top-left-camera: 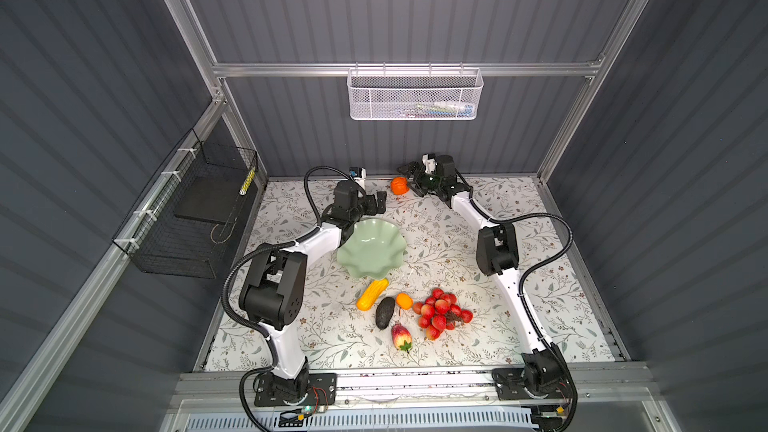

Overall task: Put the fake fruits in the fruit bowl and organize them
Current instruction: 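Grasp the orange fruit with the left gripper while the right gripper withdraws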

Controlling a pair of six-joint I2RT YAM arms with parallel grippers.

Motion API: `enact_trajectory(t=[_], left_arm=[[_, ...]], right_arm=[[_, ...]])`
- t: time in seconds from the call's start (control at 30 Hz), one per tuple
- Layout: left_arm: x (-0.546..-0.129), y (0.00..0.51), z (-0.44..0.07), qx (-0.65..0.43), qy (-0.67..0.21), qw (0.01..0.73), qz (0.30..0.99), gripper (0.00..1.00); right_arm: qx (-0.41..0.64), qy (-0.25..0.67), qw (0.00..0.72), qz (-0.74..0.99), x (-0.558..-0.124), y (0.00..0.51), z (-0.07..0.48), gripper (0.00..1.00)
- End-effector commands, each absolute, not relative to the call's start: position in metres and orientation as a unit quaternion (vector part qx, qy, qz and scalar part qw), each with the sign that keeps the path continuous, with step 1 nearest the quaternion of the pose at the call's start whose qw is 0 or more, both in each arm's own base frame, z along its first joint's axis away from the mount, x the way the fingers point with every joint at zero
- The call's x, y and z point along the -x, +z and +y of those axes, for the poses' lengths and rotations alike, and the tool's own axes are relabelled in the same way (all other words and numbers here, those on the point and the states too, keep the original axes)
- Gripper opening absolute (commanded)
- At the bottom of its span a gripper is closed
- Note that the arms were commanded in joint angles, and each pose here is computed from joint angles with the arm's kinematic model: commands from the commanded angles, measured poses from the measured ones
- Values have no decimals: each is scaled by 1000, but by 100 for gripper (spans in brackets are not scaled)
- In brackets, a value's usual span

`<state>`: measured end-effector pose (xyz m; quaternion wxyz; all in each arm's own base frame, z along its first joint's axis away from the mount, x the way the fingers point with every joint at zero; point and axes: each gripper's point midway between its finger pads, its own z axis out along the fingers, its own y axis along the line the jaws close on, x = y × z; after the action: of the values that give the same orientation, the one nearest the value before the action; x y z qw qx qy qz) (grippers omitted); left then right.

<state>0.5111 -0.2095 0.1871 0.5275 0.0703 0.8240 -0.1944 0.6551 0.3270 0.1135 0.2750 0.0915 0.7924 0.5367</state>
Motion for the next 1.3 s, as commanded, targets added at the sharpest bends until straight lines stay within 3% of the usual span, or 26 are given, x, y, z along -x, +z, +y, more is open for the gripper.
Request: enact_trajectory(t=[0.0,0.3,0.5,0.87,1.27], left_arm=[[-517,190,-205,-75,-184,530,824,100],[-554,189,-233,-112,-207,531,814,100],[-591,143,-266,-145,-238,485,829,100],[-626,107,-296,-146,-278,459,831,100],[-649,86,-317,-148,-293,456,827,100]], right_arm=[[-67,562,269,780,-641,141,342,99],[-94,566,316,756,-616,196,280,99],[-126,549,336,755,-577,219,213,99],[-161,526,307,776,-494,194,162,99],[-174,525,305,775,-456,197,148,99]])
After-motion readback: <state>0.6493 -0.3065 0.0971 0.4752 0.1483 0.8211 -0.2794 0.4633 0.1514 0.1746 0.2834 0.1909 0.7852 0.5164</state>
